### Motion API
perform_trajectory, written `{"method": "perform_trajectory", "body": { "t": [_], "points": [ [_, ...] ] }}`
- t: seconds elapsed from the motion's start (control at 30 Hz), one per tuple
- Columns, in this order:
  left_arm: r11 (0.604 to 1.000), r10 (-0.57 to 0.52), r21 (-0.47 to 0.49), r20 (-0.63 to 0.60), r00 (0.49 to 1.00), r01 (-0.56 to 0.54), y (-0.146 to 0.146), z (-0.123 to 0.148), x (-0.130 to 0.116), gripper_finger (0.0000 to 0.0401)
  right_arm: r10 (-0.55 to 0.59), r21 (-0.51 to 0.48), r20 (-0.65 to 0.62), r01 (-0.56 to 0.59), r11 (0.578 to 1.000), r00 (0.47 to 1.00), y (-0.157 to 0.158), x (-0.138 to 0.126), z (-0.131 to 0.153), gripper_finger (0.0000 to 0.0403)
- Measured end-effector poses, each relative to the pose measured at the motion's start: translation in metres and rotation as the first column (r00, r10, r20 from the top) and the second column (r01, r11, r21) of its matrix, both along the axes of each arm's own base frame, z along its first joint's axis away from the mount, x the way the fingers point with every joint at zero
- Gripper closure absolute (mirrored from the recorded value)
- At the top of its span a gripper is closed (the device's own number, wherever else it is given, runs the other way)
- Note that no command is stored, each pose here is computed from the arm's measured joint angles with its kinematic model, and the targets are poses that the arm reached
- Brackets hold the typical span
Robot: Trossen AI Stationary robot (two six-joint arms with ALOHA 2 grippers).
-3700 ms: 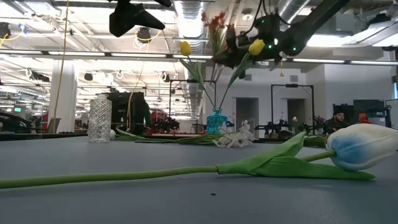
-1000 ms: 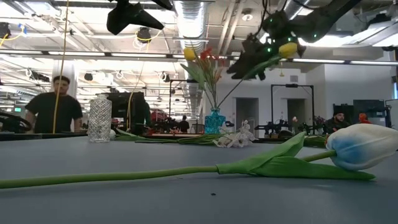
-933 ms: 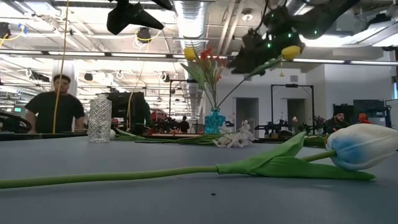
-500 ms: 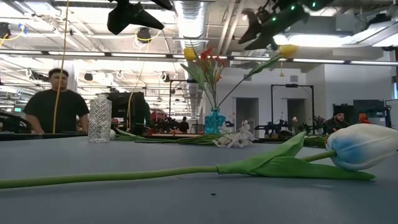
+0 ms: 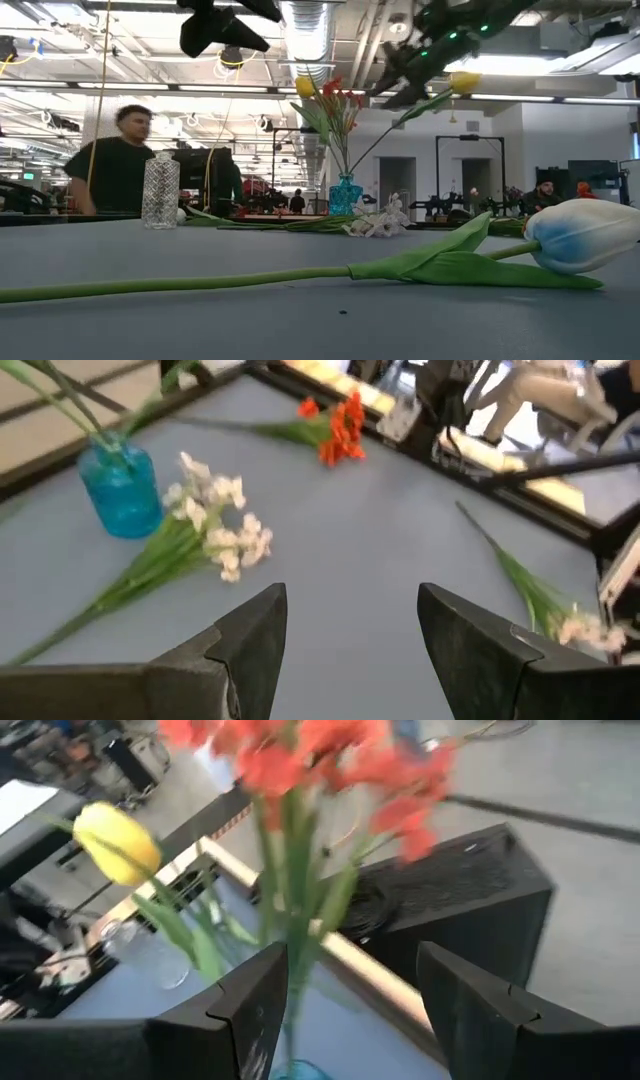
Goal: Sort flowers into vase by color
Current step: Put the bottom orange flowers into the blue vase
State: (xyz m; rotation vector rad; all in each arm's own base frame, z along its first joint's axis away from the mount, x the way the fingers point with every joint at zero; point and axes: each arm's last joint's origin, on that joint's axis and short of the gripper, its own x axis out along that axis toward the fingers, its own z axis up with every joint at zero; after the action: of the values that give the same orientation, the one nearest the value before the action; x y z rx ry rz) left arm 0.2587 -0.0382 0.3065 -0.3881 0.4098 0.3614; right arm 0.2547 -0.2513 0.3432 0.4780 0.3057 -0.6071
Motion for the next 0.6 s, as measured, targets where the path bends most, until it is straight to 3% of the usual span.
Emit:
{"method": "perform_trajectory", "body": {
  "t": [0.23, 0.6],
  "points": [
    [0.998, -0.061, -0.032, -0.037, 0.997, 0.06, -0.003, -0.006, 0.003, 0.0188, 0.048, 0.051, -0.047, -0.046, 0.998, 0.998, -0.007, 0.043, -0.023, 0.0154],
    [0.998, -0.056, -0.044, -0.038, 0.998, 0.054, -0.004, -0.007, 0.003, 0.0188, 0.037, 0.035, -0.058, -0.035, 0.999, 0.998, -0.019, 0.069, -0.031, 0.0169]
  ]
}}
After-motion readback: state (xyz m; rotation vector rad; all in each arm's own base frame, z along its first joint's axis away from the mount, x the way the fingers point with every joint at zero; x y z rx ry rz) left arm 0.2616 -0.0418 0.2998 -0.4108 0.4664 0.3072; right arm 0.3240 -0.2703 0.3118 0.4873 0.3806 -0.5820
